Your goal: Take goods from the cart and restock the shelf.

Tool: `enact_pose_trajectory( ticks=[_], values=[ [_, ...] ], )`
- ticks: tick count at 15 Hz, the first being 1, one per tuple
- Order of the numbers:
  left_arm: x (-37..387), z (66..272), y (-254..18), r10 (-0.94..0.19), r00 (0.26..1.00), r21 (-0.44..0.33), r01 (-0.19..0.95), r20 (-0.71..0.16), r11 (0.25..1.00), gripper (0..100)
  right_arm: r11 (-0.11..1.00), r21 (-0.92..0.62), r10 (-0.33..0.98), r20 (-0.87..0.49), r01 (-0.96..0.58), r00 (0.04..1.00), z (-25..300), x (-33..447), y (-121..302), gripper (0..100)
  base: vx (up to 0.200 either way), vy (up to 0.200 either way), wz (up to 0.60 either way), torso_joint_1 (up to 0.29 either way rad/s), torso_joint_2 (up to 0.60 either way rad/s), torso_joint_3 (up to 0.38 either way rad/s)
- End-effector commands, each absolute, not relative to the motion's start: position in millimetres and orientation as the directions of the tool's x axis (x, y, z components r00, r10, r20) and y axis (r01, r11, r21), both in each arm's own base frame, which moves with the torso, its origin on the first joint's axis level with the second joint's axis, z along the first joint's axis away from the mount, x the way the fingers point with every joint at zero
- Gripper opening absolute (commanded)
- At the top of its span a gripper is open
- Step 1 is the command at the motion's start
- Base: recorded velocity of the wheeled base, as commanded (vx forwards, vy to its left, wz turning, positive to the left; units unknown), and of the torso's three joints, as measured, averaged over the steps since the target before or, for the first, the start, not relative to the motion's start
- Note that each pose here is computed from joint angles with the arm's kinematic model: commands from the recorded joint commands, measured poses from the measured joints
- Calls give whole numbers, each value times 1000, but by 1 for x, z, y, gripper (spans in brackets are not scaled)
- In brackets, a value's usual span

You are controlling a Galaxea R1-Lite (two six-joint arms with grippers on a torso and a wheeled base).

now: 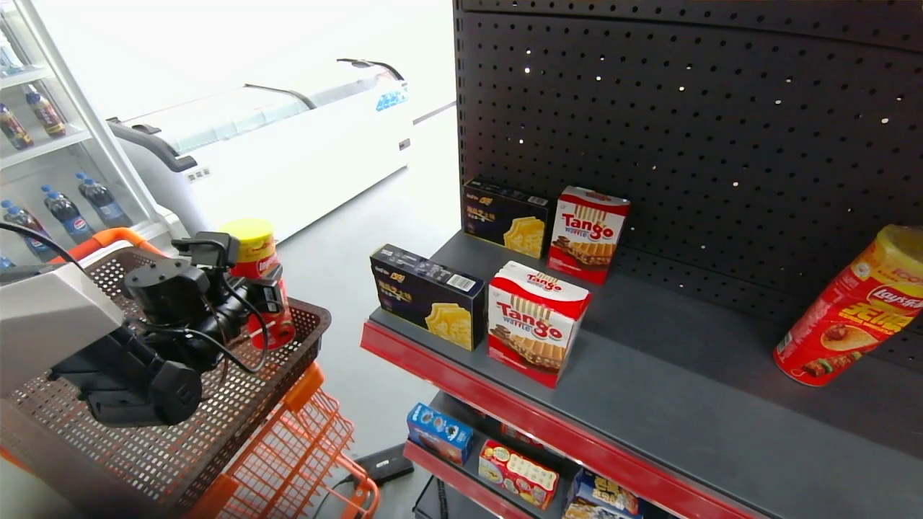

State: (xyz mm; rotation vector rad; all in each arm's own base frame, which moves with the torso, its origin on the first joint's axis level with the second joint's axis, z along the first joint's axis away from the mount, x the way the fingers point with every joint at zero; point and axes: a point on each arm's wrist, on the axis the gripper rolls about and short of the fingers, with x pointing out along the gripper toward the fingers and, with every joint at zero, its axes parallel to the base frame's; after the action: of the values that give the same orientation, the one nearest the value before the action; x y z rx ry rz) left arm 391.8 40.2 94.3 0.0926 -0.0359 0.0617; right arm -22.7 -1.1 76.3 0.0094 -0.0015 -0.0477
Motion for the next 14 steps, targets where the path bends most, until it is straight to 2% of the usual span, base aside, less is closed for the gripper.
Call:
enact_pose_trajectory(
  ticks=[1,2,5,7,8,11,12,14],
  values=[
    [375,150,38,51,991,94,-63,121,994,0,999,9,-48,2,48,999,76,-23,-1,100,0,0,0,0,0,0],
    [369,177,37,38,985,92,-54,166,994,0,999,9,-48,2,48,999,76,-23,-1,100,0,0,0,0,0,0],
    [363,215,27,10,977,89,-30,214,996,0,999,9,-48,2,48,999,76,-23,-1,100,0,0,0,0,0,0],
    [339,248,-4,-69,973,54,58,222,997,0,999,9,-48,2,48,999,76,-23,-1,100,0,0,0,0,0,0],
    [332,258,-8,-79,974,43,72,213,997,0,999,9,-48,2,48,999,76,-23,-1,100,0,0,0,0,0,0],
    [308,264,-24,-162,965,48,155,206,987,0,999,9,-48,2,48,999,76,-23,-1,100,0,0,0,0,0,0],
    [280,264,-39,-224,956,44,220,188,975,0,999,9,-48,2,48,999,76,-23,-1,100,0,0,0,0,0,0],
    [259,253,-59,-310,942,18,311,128,950,0,999,9,-48,2,48,999,76,-23,-1,100,0,0,0,0,0,0]
  ],
)
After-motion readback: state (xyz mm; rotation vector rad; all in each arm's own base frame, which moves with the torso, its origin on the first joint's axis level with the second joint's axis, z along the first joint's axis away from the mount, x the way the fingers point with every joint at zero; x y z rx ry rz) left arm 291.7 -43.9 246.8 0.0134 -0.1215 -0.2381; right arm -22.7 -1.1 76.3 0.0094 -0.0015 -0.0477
